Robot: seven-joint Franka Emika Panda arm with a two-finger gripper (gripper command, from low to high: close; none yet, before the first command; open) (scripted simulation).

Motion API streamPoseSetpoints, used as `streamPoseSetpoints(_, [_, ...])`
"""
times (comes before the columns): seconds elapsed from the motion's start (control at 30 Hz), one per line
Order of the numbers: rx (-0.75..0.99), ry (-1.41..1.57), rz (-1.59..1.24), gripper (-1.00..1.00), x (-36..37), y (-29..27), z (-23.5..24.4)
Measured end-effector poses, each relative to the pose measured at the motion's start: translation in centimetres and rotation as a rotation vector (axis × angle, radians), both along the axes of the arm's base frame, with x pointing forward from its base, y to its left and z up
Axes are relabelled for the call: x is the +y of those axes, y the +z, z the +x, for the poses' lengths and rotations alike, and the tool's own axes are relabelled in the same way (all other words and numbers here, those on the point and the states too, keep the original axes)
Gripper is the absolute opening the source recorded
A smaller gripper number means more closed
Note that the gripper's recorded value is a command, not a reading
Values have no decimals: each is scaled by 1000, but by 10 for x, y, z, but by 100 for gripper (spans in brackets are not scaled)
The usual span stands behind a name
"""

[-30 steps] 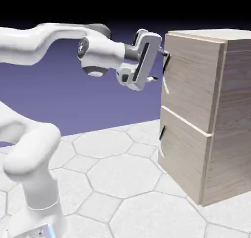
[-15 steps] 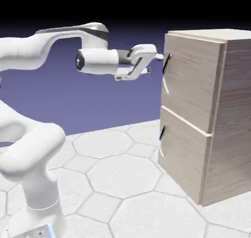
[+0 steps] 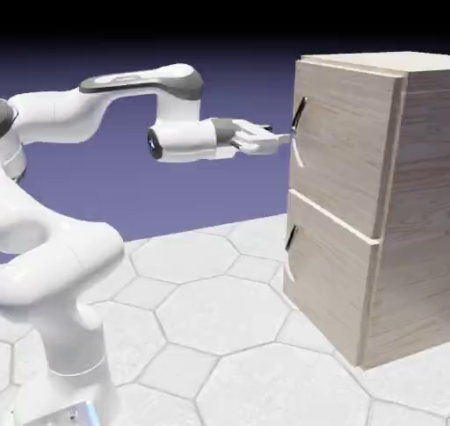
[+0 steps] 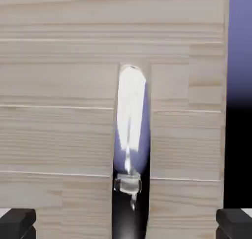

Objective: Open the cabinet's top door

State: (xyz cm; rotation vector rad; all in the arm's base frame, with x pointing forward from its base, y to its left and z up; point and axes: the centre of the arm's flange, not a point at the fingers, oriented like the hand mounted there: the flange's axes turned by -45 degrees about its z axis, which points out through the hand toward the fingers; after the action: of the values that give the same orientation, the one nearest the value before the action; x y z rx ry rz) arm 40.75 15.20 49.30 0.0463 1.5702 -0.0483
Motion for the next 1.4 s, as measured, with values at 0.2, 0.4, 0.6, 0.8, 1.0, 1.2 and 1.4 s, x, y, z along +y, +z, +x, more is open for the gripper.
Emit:
streamPoseSetpoints(0.2, [0,0,1,-100,-3,0,39])
streamPoseSetpoints(0.4, [1,127,0,-100,-22,0,5])
streamPoseSetpoints(0.6, [-4,225,5,-100,-38,0,-19])
streamPoseSetpoints(0.8, [1,292,0,-100,-52,0,-34])
streamPoseSetpoints(1.0, [1,437,-2,-100,-83,0,-65])
streamPoseSetpoints(1.2, [1,570,-3,-100,-115,0,-88])
streamPoseSetpoints(1.4, [0,693,0,-100,-149,0,-106])
